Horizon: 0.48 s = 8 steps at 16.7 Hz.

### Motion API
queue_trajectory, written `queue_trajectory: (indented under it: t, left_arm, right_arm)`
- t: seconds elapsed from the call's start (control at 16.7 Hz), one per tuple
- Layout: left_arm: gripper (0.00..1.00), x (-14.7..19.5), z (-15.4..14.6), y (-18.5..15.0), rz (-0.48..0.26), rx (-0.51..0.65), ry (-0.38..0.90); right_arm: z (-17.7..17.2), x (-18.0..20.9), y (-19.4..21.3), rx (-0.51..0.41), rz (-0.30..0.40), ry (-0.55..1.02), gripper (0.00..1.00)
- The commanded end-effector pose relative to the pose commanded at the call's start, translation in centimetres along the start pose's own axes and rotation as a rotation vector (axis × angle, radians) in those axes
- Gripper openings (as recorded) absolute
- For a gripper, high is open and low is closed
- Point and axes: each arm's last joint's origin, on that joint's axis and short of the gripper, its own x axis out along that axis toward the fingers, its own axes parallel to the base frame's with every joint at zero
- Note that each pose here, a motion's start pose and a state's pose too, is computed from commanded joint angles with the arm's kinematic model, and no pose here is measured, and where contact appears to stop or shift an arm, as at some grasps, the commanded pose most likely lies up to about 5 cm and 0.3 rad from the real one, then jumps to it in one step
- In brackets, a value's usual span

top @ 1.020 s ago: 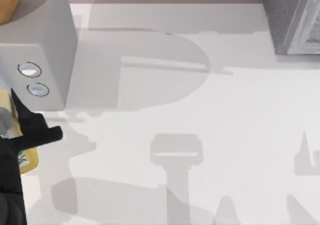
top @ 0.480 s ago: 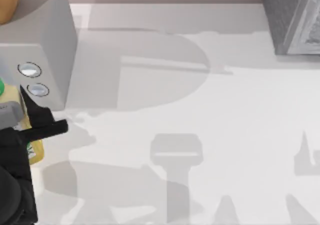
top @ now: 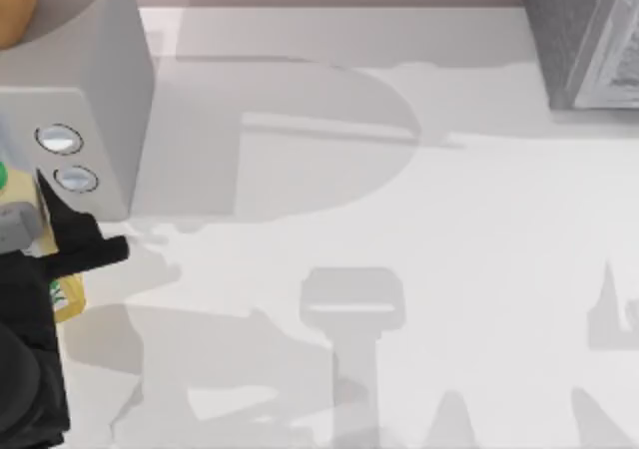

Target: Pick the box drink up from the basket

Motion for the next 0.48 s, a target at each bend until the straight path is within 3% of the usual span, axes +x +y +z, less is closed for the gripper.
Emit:
queue_trajectory:
  t: [0.18,0.48]
  left_arm:
    - [0.00,0.00,0.00,0.00,0.000,0.000,0.000]
    - [0.38,0.00,0.00,0.00,0.000,0.000,0.000]
  right_arm:
    - [0.00,0.00,0.00,0.000,0.000,0.000,1.00]
    - [0.00,0.00,0.00,0.000,0.000,0.000,1.00]
